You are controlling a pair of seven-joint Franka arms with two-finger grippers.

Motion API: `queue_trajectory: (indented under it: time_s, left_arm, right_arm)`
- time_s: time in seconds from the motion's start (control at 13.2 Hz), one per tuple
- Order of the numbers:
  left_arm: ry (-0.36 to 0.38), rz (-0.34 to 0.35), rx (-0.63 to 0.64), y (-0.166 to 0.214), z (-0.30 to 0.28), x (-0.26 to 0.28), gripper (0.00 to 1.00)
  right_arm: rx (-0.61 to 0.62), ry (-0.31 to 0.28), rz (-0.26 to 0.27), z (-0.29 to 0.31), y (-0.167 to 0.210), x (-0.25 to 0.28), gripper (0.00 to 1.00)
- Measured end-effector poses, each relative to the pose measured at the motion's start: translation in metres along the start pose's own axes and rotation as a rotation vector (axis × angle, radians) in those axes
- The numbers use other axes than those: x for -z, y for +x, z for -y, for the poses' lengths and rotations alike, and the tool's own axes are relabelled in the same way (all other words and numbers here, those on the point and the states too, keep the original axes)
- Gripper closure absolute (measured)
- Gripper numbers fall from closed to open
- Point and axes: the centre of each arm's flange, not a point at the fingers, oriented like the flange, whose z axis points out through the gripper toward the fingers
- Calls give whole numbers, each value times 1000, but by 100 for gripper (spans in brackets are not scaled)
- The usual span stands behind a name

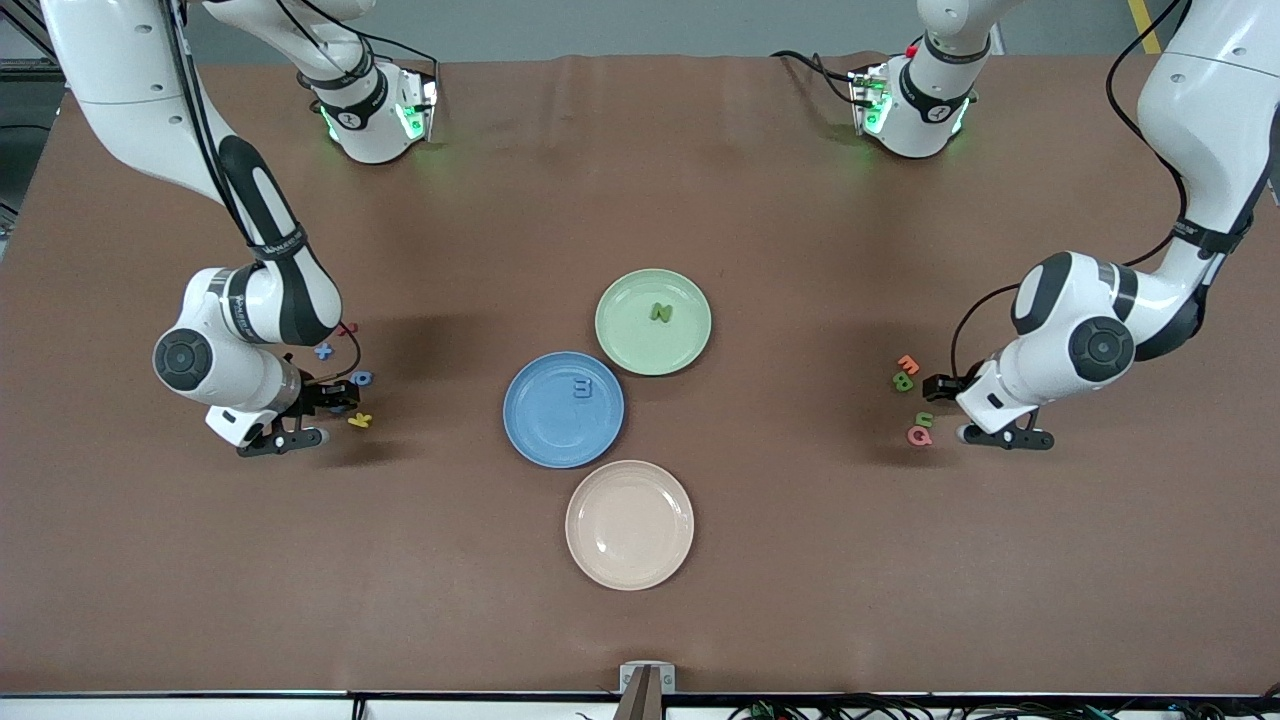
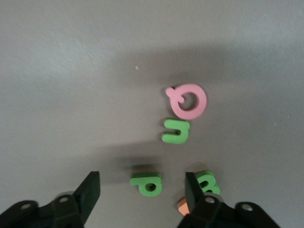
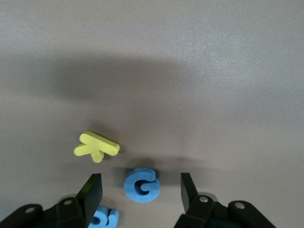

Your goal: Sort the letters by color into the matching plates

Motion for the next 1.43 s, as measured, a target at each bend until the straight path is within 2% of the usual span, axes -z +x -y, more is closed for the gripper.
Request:
queue_trajectory:
  time_s: [0.38,0.45,0.53,0.6,0.68,0.76,0.83,0.91,1.28,1.43]
  left_arm:
    - [-4,10,-4,-13,-1,-11,33]
    - [-1,10,-6,-14,-1,-11,37]
    - [6,7,-14,-14,0,-12,37]
    - [16,3,-22,-14,1,-12,40]
    - [20,-1,-24,-15,3,-13,40]
    - [19,-5,-22,-16,6,-14,41]
    - [14,-10,-21,-18,6,-16,41]
    - [11,-10,-22,-20,6,-19,41]
    - [26,-9,-46,-24,4,-24,46]
    - [37,-11,-54,-25,4,-25,47]
  right_arm:
    - [1,-3,-3,-1,1,-9,31]
    - [1,-4,-5,-2,1,-9,37]
    - [0,-5,-7,-3,1,-8,45]
    - [1,-5,-7,-3,1,-8,45]
    - [1,-8,-9,-4,1,-6,56]
    - [0,-8,-9,-5,1,-6,62]
    - [0,-8,-9,-5,1,-6,62]
    - [1,-9,-10,-5,1,-5,67]
    - [12,-3,2,1,3,-2,68]
    - [35,2,11,17,16,18,68]
